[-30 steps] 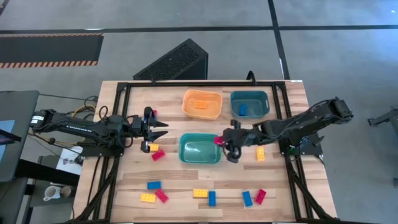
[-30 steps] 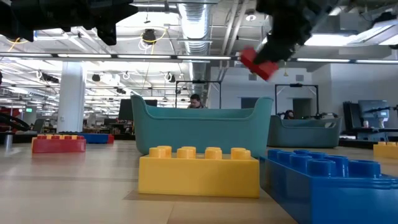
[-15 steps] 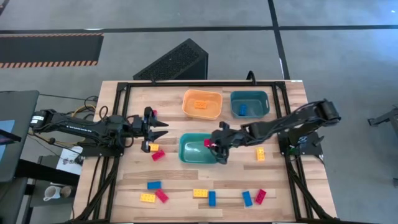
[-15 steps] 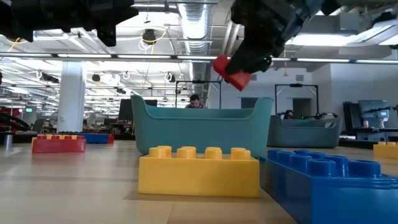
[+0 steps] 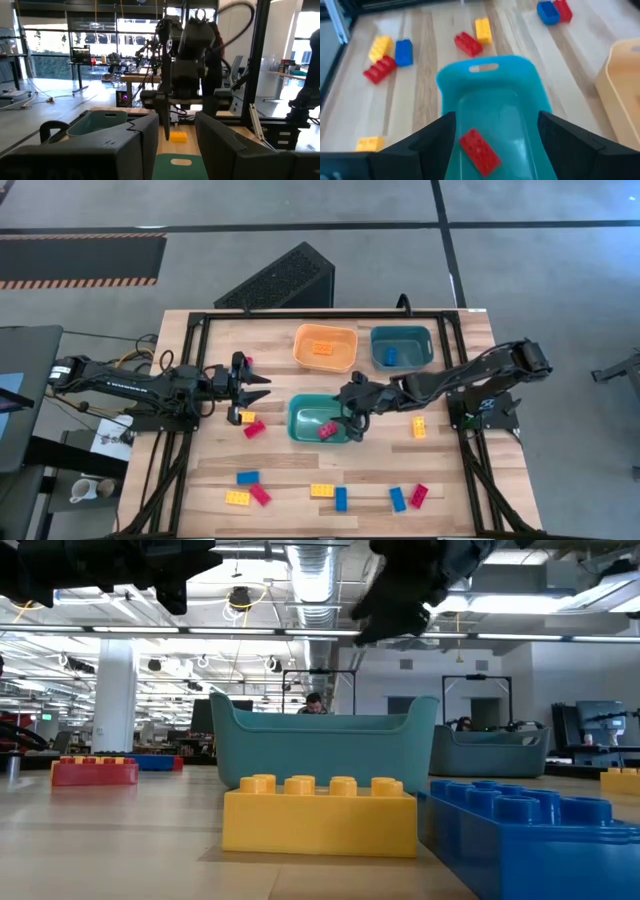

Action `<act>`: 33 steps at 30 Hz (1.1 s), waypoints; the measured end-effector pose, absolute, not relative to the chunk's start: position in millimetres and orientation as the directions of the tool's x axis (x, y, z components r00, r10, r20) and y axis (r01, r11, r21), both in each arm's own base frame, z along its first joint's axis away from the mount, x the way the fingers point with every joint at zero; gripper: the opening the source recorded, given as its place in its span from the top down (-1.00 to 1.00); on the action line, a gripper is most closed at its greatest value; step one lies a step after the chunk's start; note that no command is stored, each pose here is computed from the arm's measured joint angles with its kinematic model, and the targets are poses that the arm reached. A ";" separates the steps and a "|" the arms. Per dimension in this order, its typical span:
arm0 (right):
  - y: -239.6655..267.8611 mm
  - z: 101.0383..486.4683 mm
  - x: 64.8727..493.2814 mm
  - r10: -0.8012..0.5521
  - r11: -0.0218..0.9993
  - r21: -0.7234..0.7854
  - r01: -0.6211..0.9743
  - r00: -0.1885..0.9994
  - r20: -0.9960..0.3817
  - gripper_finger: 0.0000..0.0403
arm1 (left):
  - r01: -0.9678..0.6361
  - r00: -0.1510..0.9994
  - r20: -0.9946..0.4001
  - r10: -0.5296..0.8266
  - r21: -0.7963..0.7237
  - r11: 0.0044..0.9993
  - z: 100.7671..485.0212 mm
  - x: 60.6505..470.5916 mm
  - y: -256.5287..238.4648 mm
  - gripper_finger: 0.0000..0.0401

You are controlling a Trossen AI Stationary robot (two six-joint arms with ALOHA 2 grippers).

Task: Sort & place blocks by color
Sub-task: Put the yellow game piece into the yellow bin

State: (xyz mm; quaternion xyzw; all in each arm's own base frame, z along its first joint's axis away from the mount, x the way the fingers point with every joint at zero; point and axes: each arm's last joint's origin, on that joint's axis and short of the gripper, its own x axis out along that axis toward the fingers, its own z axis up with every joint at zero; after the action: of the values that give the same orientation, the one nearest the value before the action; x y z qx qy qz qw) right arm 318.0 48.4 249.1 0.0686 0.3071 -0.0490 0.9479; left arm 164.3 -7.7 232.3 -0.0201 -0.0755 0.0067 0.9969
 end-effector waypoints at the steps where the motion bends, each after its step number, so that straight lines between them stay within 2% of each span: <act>1: 47.9 250.7 315.3 -0.054 0.986 0.096 0.138 0.802 -0.595 -0.49 | -0.010 0.988 0.151 0.016 -0.041 0.999 232.4 164.3 -7.7 0.42; 18: 55.8 273.2 303.6 -0.019 0.987 0.124 0.097 0.856 -0.517 -0.44 | -0.008 0.988 0.153 0.016 -0.051 0.999 232.5 164.3 -7.7 0.42; 25: 52.8 293.7 286.5 -0.088 0.987 0.078 0.141 0.878 -0.471 -0.44 | -0.008 0.988 0.152 0.016 -0.050 0.999 232.5 164.3 -7.7 0.42; 30: 52.1 292.1 285.9 -0.108 0.986 0.060 0.154 0.873 -0.475 -0.44 | -0.008 0.988 0.153 0.016 -0.050 0.999 232.5 164.2 -7.7 0.42; 33: 50.1 278.2 285.3 -0.119 0.984 0.059 0.167 0.869 -0.481 -0.44 | -0.008 0.988 0.153 0.016 -0.050 0.999 232.6 164.2 -7.7 0.42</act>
State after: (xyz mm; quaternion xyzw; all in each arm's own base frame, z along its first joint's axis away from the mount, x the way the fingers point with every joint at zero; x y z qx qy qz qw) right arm 285.3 50.1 278.2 0.0494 0.2453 -0.0740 0.9654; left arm 164.2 -7.7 232.6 -0.0245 -0.0770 0.0061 0.9967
